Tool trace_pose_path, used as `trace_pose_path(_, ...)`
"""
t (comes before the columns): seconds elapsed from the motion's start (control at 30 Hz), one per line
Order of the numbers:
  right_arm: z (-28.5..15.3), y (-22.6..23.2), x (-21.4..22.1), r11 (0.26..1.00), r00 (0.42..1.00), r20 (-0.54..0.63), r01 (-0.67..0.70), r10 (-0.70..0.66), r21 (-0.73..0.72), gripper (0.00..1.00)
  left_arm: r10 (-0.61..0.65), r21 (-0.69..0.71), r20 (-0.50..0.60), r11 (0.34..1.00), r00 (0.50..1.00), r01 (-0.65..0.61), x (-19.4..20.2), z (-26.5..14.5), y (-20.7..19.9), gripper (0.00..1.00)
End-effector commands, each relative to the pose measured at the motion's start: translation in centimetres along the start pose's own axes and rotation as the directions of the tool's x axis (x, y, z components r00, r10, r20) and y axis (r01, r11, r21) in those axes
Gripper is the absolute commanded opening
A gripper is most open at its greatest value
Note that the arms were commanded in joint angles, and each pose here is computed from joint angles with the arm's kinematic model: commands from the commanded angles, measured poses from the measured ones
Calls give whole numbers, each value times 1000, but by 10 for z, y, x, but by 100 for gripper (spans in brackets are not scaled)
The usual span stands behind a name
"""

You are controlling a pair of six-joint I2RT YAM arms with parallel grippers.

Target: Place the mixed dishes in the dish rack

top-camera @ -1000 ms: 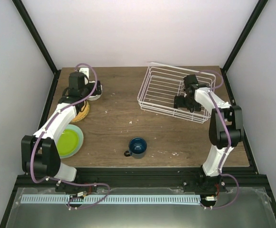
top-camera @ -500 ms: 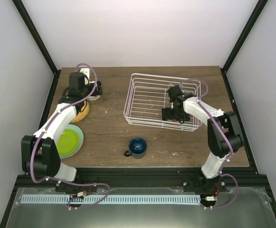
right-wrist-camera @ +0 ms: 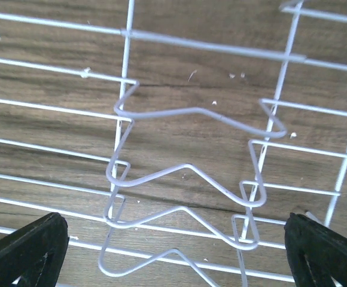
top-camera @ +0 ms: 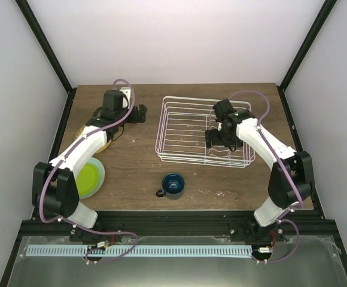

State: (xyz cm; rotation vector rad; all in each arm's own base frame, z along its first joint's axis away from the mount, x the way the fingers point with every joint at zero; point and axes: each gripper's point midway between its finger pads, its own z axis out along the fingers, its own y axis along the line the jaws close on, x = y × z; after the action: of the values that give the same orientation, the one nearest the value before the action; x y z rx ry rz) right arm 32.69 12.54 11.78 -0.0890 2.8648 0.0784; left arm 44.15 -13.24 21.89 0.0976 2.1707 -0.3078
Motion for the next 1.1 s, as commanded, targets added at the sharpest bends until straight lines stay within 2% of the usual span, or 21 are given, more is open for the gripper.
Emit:
trace_pose_path(0.0, -34, -4, -16, 999, 998, 60, -24, 22, 34, 100, -42, 82, -20, 996, 999, 43, -2, 6, -23, 100)
trace_pose_path(0.13, -56, -14, -37, 994, 988, 147, -68, 55, 86, 100, -25, 95, -49, 995, 999, 29, 5, 17, -41, 100)
trace_pose_path(0.3, -77, -34, -81, 983, 952, 273, -167, 140, 79, 100, -5, 156, -77, 988, 997, 17, 9, 35, -66, 100)
trace_pose_path(0.5, -88, -106, -127, 954, 904, 369, -277, 217, 118, 100, 9, 193, -125, 981, 992, 15, 15, 57, -80, 100)
trace_pose_path(0.63, -92, -163, -133, 921, 887, 383, -346, 259, 178, 100, 43, 184, -124, 983, 991, -19, 20, 68, -85, 100)
trace_pose_path(0.8, -80, -204, -128, 902, 879, 369, -388, 301, 189, 100, 90, 203, -164, 978, 982, -55, 36, 83, -100, 100)
trace_pose_path(1.07, -26, -202, -105, 919, 907, 273, -367, 320, 145, 100, 147, 177, -278, 979, 949, -100, 81, 101, -101, 100)
